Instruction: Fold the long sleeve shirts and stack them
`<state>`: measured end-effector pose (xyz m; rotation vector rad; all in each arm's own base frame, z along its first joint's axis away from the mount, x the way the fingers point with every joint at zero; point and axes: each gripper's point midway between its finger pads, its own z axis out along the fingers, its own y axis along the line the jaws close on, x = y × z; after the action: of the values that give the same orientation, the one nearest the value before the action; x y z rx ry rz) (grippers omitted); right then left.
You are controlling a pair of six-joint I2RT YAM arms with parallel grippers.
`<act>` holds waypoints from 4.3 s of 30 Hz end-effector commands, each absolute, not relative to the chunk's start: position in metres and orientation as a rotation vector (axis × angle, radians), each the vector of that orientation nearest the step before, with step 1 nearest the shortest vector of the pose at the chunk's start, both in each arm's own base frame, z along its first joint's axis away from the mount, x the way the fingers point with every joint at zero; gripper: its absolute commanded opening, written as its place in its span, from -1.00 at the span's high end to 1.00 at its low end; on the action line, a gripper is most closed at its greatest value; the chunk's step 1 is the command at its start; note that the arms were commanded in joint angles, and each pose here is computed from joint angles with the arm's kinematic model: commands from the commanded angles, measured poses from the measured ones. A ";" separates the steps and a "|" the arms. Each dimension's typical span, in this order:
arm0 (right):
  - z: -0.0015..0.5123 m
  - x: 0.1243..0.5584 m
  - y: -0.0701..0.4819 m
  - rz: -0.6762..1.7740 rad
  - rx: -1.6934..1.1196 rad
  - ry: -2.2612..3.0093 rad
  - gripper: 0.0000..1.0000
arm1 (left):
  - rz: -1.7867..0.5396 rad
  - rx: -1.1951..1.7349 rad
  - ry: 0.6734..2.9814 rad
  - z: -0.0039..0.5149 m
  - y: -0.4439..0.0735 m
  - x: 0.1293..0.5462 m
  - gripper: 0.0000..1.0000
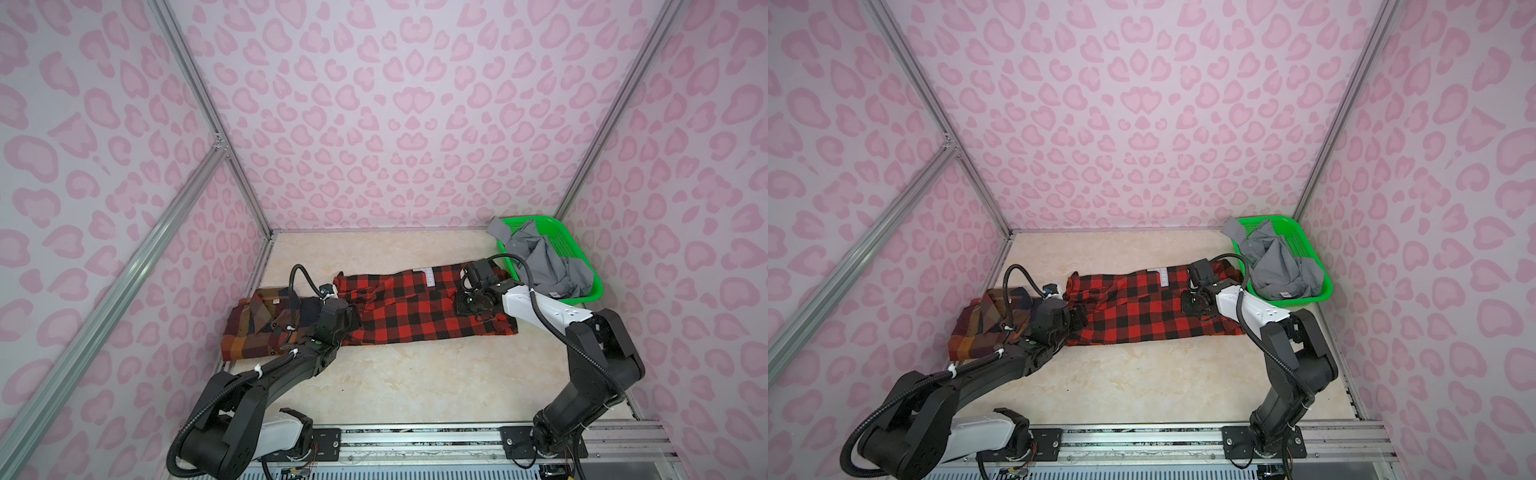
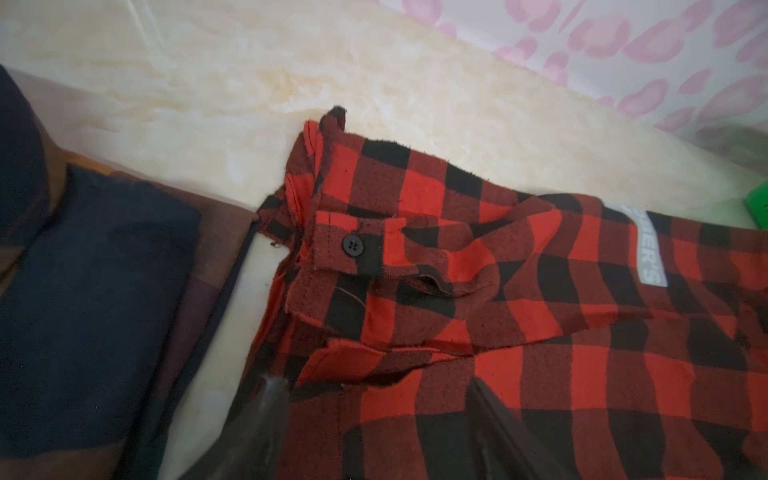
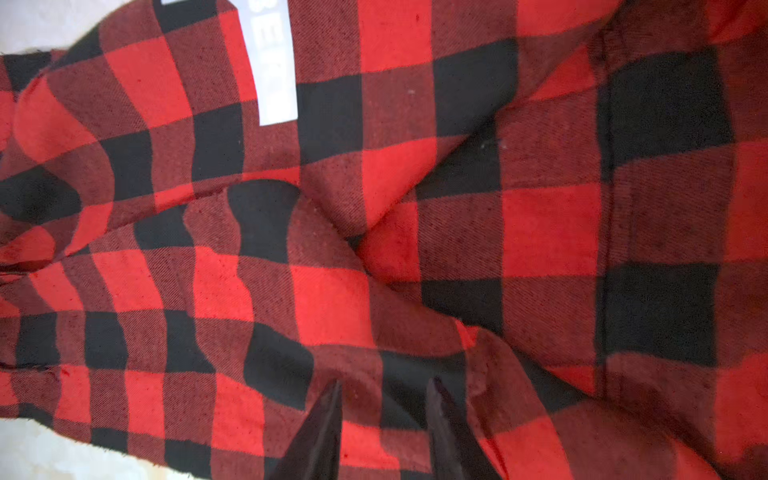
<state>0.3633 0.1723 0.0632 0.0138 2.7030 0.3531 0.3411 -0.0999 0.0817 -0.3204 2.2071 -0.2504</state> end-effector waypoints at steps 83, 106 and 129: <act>0.093 0.326 0.286 0.644 -0.148 2.624 0.30 | 0.173 -0.519 2.676 0.021 -0.087 0.404 -0.54; -0.007 0.275 0.238 0.313 -0.206 2.863 0.22 | 0.142 -0.665 2.610 0.033 -0.062 0.406 -0.55; 0.026 0.251 0.111 0.161 0.217 2.895 0.02 | -0.133 -0.627 2.635 0.063 -0.107 0.369 -0.55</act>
<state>0.2546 0.1055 0.0372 0.1865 2.8699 0.1305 0.3750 -0.0963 0.0630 -0.6405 2.6066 -0.0944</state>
